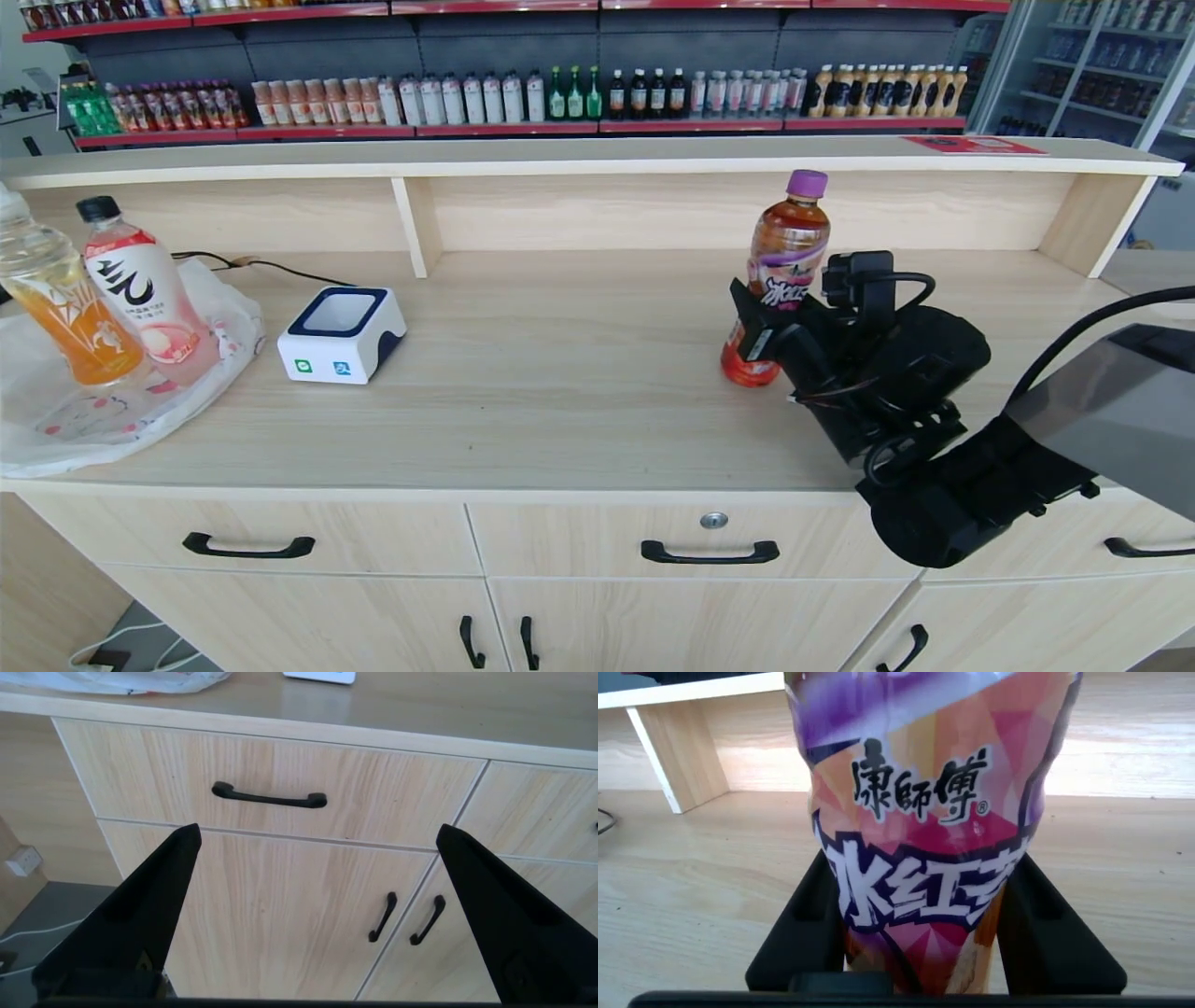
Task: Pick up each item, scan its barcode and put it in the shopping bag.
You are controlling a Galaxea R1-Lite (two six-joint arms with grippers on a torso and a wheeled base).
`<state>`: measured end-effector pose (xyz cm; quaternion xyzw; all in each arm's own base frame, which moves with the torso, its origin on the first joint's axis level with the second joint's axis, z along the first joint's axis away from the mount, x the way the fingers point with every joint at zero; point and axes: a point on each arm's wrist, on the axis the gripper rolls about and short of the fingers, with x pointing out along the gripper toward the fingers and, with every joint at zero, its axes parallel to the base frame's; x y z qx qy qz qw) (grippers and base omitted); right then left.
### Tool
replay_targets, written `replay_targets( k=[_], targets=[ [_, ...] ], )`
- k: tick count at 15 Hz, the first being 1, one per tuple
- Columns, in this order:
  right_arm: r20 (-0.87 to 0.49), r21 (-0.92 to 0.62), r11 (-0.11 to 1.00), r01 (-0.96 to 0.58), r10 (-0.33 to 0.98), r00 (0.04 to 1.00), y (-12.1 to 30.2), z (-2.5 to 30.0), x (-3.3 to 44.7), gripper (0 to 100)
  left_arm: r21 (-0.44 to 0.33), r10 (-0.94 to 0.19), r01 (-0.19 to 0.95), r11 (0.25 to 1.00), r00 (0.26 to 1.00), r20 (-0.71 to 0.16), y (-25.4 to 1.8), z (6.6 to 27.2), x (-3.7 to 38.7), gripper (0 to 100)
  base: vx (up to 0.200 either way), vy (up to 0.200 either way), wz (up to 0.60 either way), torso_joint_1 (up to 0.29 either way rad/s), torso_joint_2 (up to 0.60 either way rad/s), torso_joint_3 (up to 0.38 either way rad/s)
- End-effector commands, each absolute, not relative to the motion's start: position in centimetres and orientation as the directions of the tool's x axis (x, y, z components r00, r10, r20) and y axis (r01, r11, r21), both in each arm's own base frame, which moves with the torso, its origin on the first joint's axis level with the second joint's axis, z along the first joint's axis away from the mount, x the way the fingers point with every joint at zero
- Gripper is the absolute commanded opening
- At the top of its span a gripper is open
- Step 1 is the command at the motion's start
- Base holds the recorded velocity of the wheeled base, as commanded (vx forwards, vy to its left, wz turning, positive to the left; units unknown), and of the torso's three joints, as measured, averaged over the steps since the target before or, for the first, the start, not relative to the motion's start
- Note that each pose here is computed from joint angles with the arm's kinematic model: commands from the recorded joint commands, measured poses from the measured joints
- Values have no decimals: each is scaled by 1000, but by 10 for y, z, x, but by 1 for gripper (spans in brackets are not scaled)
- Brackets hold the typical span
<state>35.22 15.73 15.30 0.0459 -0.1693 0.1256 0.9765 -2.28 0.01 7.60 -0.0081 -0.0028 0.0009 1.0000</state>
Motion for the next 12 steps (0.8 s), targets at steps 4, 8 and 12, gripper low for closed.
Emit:
replay_targets(
  k=[4, 8, 12],
  targets=[
    [374, 52, 962, -268, 230, 898, 153, 171, 338, 0, -15, 2, -1, 1000, 1000, 6, 0, 76, -23, 100, 0, 0, 0, 0, 0, 0],
    [328, 51, 956, -288, 257, 909, 147, 170, 310, 0, -14, 3, -3, 1000, 1000, 5, 0, 76, -23, 100, 0, 0, 0, 0, 0, 0],
    [329, 51, 947, -318, 284, 900, 140, 183, 273, 0, -15, 3, -3, 1000, 1000, 5, 0, 76, -23, 100, 0, 0, 0, 0, 0, 0]
  ],
)
